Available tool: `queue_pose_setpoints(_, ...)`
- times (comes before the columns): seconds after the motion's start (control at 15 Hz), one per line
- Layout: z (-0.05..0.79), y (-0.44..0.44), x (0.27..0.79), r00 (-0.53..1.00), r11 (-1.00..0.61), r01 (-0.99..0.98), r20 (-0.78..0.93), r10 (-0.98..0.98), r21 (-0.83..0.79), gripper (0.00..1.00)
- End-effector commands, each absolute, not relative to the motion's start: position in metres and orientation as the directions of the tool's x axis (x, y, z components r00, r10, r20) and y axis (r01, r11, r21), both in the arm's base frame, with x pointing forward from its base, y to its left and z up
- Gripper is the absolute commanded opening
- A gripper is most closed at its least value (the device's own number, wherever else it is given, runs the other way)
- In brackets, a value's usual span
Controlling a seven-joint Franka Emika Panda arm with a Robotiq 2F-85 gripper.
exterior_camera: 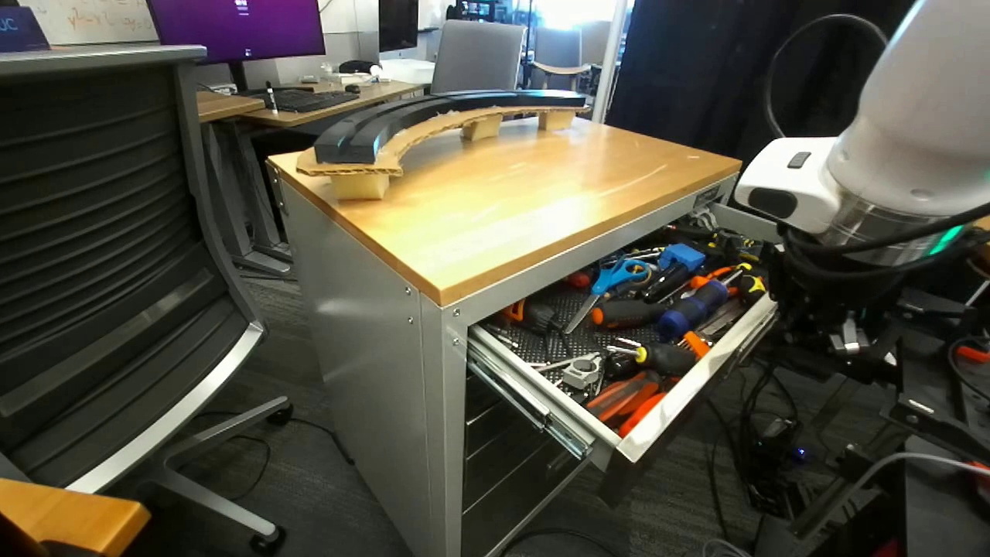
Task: Put the screwdriver in the drawer then close it
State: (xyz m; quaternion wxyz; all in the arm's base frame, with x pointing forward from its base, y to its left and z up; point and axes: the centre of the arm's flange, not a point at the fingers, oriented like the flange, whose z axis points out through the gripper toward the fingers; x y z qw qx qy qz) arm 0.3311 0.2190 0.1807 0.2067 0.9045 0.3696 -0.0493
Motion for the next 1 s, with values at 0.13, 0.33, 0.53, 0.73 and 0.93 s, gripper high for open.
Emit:
queue_pose_setpoints(0.13, 0.15, 0.234, 0.361, 0.731, -0.667, 0.682, -0.252, 0.634, 0.3, 0.0)
queue_pose_setpoints(0.33, 0.156, 0.244, 0.372, 0.718, -0.63, 0.688, -0.208, 0.665, 0.36, 0.0)
queue_pose_setpoints(0.53, 0.158, 0.259, 0.383, 0.668, -0.541, 0.699, -0.156, 0.728, 0.468, 0.0)
queue_pose_setpoints(0.73, 0.154, 0.272, 0.392, 0.608, -0.464, 0.701, -0.113, 0.786, 0.543, 0.0)
queue_pose_setpoints(0.93, 0.149, 0.282, 0.401, 0.529, -0.377, 0.705, -0.092, 0.843, 0.6, 0.0)
